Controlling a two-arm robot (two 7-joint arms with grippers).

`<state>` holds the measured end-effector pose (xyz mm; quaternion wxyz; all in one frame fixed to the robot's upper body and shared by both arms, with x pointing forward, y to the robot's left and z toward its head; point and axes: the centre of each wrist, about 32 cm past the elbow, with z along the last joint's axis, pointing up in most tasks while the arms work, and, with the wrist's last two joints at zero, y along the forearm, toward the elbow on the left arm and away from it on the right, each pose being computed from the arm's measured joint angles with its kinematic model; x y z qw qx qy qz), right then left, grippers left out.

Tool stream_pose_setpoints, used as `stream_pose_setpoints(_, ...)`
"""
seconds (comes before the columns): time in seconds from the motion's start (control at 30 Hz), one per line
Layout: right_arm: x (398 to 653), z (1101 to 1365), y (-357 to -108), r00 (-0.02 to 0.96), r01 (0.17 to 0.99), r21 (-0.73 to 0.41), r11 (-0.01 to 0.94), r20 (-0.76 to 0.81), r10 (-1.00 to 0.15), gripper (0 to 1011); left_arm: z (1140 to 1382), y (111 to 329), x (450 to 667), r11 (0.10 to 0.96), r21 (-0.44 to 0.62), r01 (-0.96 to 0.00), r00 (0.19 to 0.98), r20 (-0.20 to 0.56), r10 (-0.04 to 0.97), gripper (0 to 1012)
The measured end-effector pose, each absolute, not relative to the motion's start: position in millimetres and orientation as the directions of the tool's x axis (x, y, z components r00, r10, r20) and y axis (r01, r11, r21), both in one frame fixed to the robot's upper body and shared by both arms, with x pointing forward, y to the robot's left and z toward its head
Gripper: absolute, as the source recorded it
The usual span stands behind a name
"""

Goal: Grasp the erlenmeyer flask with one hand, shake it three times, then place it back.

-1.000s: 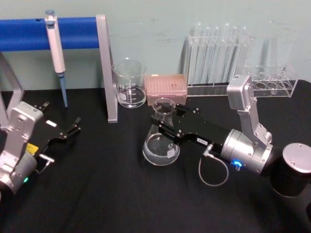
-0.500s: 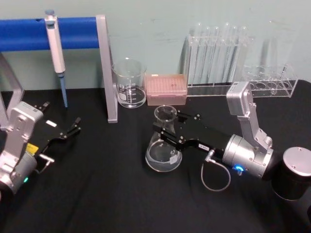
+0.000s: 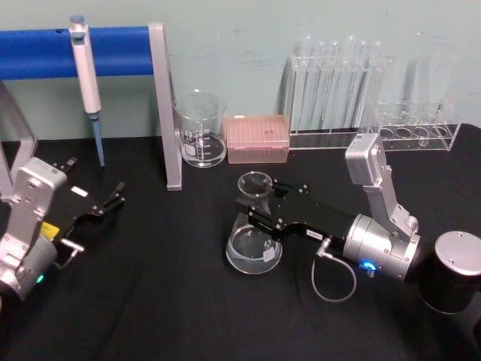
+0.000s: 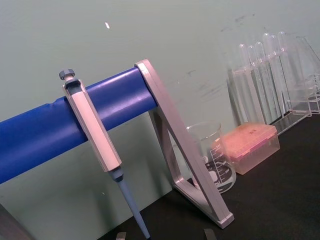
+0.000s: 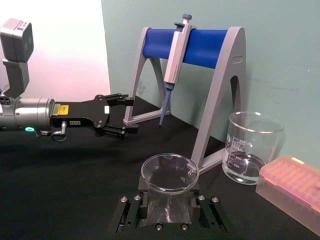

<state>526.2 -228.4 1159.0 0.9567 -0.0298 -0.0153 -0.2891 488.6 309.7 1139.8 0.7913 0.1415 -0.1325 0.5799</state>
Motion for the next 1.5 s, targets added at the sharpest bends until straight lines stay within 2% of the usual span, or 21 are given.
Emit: stream_pose_setpoints(1.5,527.5,1150.7,-228.7,0.843,0.537,-0.096,0.838,0.034,-0.536,450,1139.8,309.7,488.6,0.287,0.07,-0.955,0.292,0.374,0.88,1001)
